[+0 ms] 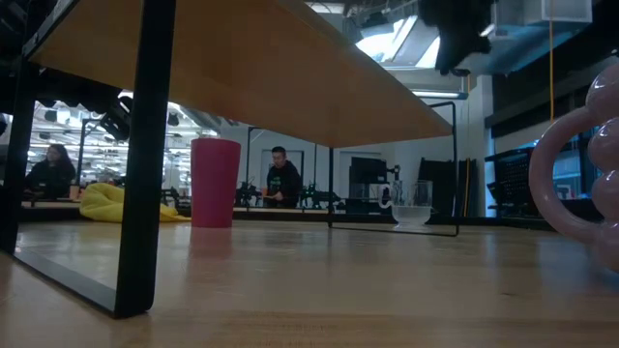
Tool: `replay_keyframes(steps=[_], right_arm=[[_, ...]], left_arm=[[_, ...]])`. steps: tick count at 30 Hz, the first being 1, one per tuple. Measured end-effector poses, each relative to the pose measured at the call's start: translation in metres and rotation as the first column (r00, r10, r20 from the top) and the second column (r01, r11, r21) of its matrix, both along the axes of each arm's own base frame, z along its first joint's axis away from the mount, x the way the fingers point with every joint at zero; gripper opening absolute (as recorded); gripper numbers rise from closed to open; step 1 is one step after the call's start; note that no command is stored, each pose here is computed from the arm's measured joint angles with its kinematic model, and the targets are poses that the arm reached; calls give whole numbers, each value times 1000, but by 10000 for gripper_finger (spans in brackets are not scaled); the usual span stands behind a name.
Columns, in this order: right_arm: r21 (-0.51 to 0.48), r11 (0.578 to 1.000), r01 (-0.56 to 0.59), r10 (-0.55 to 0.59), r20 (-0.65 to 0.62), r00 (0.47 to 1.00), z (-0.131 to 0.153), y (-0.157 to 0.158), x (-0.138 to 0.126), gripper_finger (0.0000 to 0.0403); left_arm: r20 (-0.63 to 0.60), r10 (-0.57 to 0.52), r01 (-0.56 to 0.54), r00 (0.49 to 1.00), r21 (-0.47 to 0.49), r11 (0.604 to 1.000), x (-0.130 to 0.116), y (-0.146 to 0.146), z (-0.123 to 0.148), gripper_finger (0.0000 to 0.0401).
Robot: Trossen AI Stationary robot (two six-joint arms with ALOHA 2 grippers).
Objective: Stack small to large cups/mugs on shelf
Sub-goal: Put the transparent mug on the shelf
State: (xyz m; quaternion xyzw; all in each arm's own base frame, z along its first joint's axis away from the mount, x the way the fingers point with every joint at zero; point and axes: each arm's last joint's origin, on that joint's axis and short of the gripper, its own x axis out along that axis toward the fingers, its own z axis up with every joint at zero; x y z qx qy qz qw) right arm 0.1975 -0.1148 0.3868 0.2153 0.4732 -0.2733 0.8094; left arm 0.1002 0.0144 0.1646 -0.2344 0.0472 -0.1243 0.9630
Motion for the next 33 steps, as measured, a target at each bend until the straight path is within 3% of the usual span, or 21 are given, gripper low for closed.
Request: replay_keyframes(steps=[4, 13, 20, 33], right_arm=[[88, 996, -13, 17, -48, 999, -12, -16, 2, 110], [100, 994, 42, -30, -115, 993, -33, -57, 5, 110], [270, 963, 7, 28, -128, 991, -82, -79, 14, 110], [225, 974, -16, 30, -58, 998, -149, -79, 15, 110]], left_arm=[[0, 0, 0, 1000, 0, 1000, 0, 0, 0, 19], [0, 0, 0, 1000, 0, 1000, 0, 0, 0, 19], [0, 0, 0, 1000, 0, 1000, 0, 0, 0, 19], [0, 0, 0, 1000, 0, 1000, 0, 0, 0, 19]])
